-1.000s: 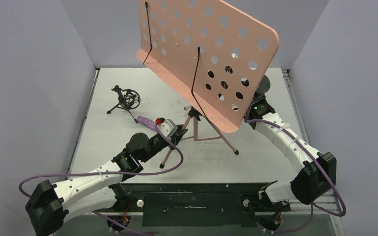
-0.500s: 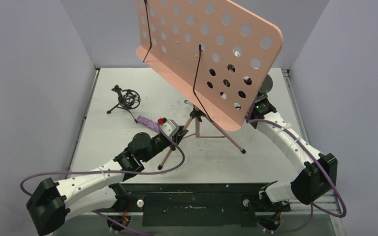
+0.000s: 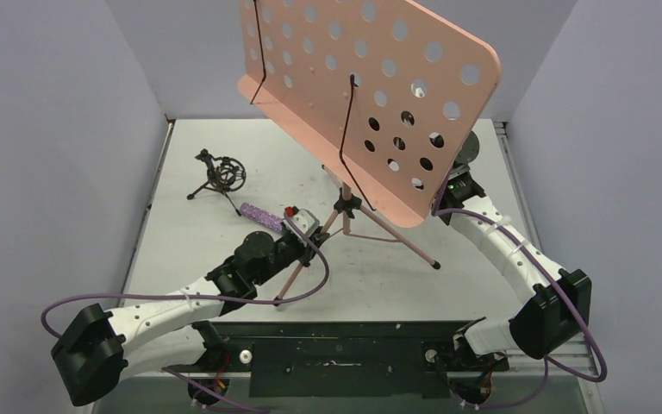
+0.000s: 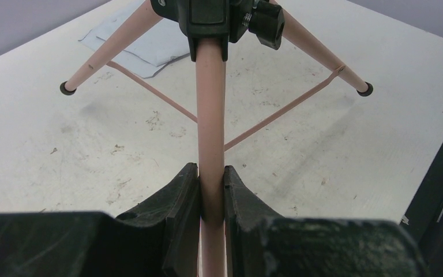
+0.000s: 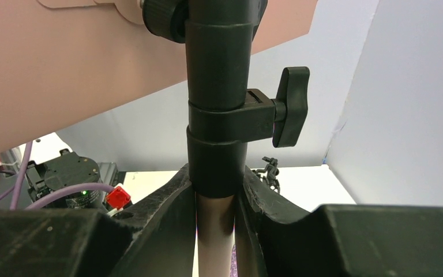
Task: Set up the instrument practice props
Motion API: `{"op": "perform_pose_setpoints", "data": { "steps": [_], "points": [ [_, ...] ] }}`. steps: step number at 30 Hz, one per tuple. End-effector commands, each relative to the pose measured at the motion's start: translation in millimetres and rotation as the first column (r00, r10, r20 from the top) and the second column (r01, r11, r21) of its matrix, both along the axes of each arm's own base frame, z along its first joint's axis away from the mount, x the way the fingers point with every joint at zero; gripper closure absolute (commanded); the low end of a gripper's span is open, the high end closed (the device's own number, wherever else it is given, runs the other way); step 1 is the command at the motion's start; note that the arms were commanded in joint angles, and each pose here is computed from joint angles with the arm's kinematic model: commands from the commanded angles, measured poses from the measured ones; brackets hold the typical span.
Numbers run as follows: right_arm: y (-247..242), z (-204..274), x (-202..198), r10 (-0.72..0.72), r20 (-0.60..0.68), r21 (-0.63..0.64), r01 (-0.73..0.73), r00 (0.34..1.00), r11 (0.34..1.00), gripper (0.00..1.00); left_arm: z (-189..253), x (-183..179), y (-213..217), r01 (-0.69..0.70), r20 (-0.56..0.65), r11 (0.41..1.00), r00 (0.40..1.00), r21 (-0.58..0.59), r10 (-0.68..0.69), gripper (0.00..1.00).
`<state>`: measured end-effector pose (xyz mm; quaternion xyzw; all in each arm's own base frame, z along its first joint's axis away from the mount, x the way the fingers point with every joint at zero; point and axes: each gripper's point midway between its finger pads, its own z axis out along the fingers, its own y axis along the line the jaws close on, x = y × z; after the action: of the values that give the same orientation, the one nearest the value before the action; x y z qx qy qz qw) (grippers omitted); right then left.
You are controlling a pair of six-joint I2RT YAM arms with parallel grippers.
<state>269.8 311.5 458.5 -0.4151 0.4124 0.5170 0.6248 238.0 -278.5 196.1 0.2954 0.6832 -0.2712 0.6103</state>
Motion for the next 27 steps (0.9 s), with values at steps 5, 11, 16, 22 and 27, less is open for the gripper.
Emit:
{"op": "perform_pose_setpoints", "data": {
  "steps": [5,11,16,22,27],
  "points": [
    [-38.1,103.1,-33.0,-0.146,0.279,0.281,0.065,0.949,0.958,0.95,28.6,14.0,-3.0,-0.064,0.013,0.993,0.998,-0.104,0.066,1.00],
    [-29.6,85.2,-14.8,-0.143,0.236,0.250,0.082,0.961,0.965,0.95,37.8,17.5,-10.5,-0.055,0.019,0.990,0.998,-0.131,0.058,1.00],
    [-25.5,66.4,3.1,-0.154,0.192,0.229,0.109,0.969,0.967,0.95,44.5,20.4,-15.9,-0.052,0.018,0.988,0.998,-0.144,0.055,1.00],
    [-28.9,44.2,18.7,-0.170,0.155,0.223,0.133,0.973,0.966,0.95,49.2,27.8,-14.0,-0.091,0.018,0.985,0.995,-0.147,0.095,1.00],
    [-28.0,22.9,31.4,-0.153,0.110,0.218,0.127,0.982,0.968,0.95,46.1,31.7,-10.4,-0.125,0.008,0.980,0.992,-0.152,0.127,1.00]
  ]
}}
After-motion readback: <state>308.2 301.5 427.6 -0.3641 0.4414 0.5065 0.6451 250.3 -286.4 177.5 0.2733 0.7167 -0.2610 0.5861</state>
